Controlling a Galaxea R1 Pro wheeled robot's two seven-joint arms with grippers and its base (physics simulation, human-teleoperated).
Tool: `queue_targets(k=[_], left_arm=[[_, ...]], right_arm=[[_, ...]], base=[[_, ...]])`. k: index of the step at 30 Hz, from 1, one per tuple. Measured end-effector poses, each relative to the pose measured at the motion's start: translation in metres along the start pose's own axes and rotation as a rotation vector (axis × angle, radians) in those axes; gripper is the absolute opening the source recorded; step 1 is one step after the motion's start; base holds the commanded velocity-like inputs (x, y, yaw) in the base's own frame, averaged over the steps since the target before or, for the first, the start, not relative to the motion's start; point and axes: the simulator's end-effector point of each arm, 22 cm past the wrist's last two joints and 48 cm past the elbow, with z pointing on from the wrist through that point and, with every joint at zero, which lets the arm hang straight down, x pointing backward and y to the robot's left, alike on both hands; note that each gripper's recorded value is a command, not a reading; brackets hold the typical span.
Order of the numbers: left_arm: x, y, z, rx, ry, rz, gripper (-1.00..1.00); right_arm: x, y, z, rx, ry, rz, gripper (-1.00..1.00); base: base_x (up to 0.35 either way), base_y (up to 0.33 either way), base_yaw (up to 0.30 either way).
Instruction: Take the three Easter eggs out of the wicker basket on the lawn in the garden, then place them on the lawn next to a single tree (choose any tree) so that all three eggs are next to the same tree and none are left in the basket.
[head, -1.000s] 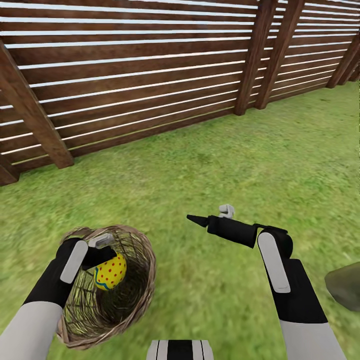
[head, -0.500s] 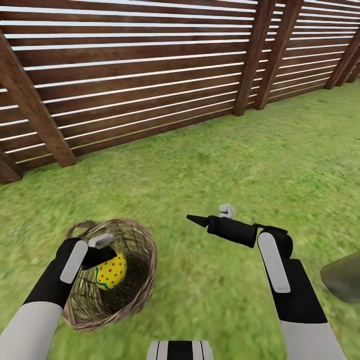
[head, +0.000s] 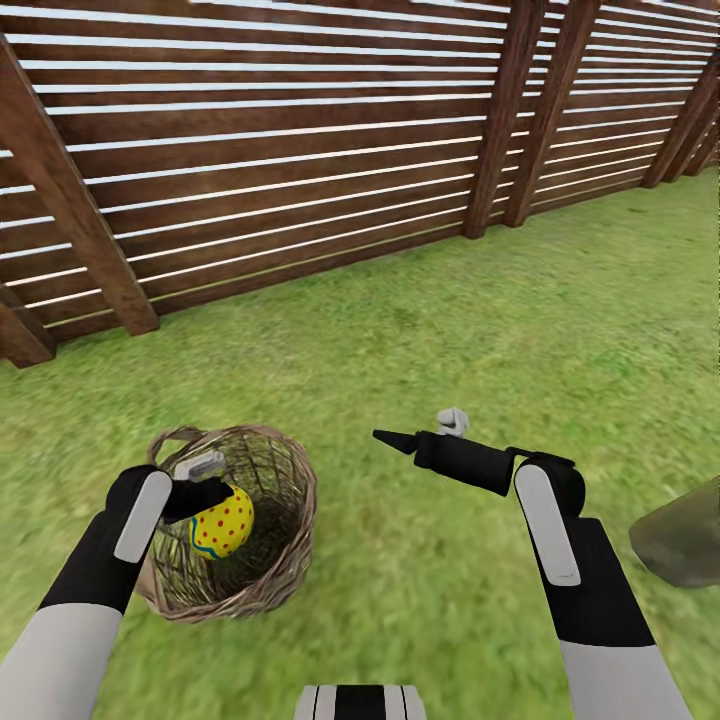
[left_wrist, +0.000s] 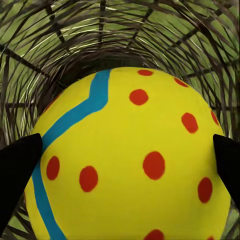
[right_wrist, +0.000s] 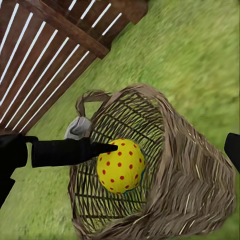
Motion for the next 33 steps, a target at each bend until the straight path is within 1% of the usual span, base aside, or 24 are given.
queue_targets(k=[7,10,18,22,29,31,33], left_arm=[[-0.011,-0.005,-0.016,0.011,-0.033,0.003,-1.00],[-0.027,-0.012,-0.033,0.026,-0.083,0.011,-1.00],[-0.052,-0.023,-0.066,0.050,-0.170,0.025,-1.00],[-0.068,-0.023,-0.087,0.044,-0.224,0.032,-1.00],[-0.081,-0.023,-0.110,0.046,-0.272,0.037,-1.00],[-0.086,-0.026,-0.120,0.054,-0.295,0.039,-1.00],[-0.090,-0.028,-0.126,0.058,-0.312,0.043,-1.00]], right_arm=[[-0.008,0.014,-0.006,-0.009,-0.015,-0.023,1.00],[-0.012,0.021,-0.009,-0.013,-0.022,-0.032,1.00],[-0.020,0.035,-0.016,-0.014,-0.036,-0.060,1.00],[-0.024,0.041,-0.020,-0.010,-0.043,-0.076,1.00],[-0.032,0.057,-0.026,-0.023,-0.060,-0.096,1.00],[-0.033,0.061,-0.028,-0.027,-0.064,-0.101,1.00],[-0.033,0.062,-0.028,-0.028,-0.064,-0.101,1.00]], base=[[0.000,0.000,0.000],[0.000,0.000,0.000],[0.000,0.000,0.000],[0.000,0.000,0.000],[0.000,0.000,0.000],[0.000,0.000,0.000],[0.000,0.000,0.000]])
